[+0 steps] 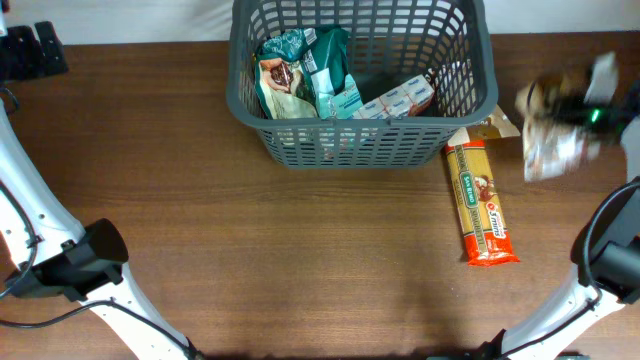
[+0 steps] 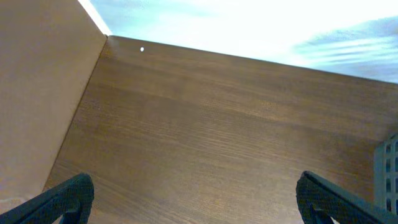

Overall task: Pack container
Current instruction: 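Lower the rice bag into the grey basket and open the right gripper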

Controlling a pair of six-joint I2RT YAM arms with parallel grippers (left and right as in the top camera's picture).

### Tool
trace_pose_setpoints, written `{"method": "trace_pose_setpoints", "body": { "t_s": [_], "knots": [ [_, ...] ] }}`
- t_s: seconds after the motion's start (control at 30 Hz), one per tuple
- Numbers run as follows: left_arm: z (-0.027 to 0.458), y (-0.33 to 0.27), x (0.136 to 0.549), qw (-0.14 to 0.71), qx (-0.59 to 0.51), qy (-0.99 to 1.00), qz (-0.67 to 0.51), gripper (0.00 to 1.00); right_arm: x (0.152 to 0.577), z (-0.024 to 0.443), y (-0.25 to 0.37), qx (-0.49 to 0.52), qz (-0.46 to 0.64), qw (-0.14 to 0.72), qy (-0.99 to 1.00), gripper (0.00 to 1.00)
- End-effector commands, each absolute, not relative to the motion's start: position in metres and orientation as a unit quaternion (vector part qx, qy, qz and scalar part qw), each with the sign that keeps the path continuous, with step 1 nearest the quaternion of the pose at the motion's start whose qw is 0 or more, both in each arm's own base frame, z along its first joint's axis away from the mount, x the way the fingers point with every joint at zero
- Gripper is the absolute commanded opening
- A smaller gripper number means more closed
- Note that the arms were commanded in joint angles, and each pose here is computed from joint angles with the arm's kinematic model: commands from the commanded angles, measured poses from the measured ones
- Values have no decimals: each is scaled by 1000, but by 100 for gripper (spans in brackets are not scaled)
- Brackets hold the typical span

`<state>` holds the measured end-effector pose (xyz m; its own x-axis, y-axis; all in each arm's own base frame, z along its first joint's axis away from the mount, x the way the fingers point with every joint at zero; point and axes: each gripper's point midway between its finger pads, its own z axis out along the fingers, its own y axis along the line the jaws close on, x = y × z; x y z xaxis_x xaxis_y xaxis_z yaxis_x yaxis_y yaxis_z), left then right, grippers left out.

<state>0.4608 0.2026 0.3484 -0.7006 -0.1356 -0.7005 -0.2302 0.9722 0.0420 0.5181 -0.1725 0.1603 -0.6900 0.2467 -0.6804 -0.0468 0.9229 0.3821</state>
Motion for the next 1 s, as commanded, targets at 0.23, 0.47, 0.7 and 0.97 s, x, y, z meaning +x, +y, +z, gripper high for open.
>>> {"method": "trace_pose_setpoints", "body": {
  "t_s": [0.23,0.47,0.7,0.97],
  "knots": [
    [345,204,463,372,-92,921,63,99,554,467,-29,-177,188,643,721,4],
    [345,204,463,372,-92,921,63,99,535,494,103,-288,243,643,667,4],
    [344,204,462,369,-93,923,62,99,537,390,193,-339,220,530,745,4],
    [344,204,462,369,-93,923,61,99,522,309,194,-342,173,409,828,99]
  ]
}}
